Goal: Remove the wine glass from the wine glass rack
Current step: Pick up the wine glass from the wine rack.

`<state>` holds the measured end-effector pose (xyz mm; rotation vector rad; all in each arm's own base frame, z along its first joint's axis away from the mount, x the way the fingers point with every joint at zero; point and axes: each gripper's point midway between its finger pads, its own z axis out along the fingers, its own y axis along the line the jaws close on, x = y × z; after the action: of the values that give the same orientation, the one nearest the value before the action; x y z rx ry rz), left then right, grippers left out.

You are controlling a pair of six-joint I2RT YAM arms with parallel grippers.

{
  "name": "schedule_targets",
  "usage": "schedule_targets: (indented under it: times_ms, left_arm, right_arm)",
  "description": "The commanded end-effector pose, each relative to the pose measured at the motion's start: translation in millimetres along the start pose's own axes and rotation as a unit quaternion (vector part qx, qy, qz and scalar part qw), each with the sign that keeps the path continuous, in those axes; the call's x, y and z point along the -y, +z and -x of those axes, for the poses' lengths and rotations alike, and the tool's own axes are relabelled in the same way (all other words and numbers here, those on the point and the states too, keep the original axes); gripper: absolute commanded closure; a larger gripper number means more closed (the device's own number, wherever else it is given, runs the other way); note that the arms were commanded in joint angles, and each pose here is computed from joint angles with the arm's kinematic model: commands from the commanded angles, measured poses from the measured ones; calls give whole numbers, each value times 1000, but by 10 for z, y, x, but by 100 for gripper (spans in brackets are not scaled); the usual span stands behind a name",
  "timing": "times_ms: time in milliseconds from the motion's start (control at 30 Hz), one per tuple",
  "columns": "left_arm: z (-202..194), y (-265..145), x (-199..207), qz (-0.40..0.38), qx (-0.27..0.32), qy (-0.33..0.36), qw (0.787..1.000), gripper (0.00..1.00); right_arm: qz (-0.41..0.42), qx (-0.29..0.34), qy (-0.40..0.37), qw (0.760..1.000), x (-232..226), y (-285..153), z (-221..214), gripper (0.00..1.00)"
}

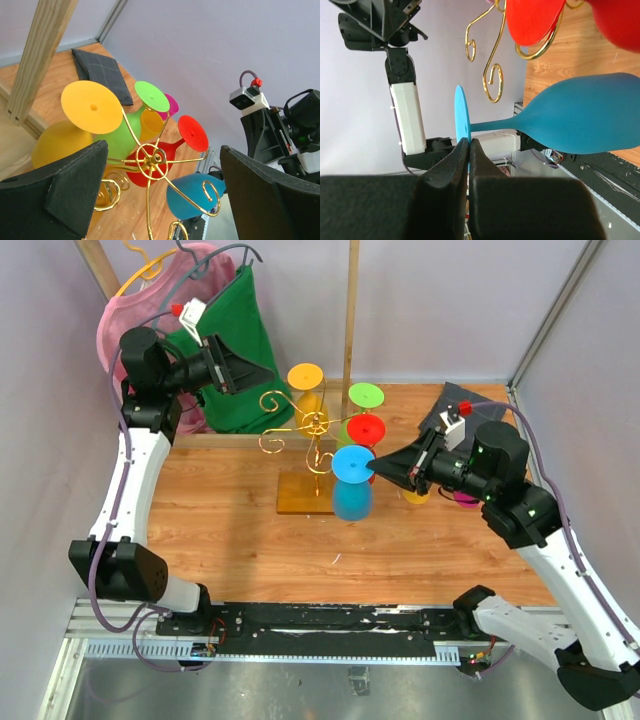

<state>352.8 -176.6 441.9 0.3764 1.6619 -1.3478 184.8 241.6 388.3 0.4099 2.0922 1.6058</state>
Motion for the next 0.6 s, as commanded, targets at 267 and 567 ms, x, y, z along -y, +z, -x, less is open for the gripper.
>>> schedule_targets:
  times_ms: [267, 567]
  left_arm:
    - [160, -4, 193, -18, 9, 27, 999, 1]
    - [282, -34, 360, -22, 25, 30, 999, 1]
  right_arm:
    - [64, 11, -8, 998, -570, -286, -90, 99]
    - [93, 34, -23, 995, -957, -583, -55, 99]
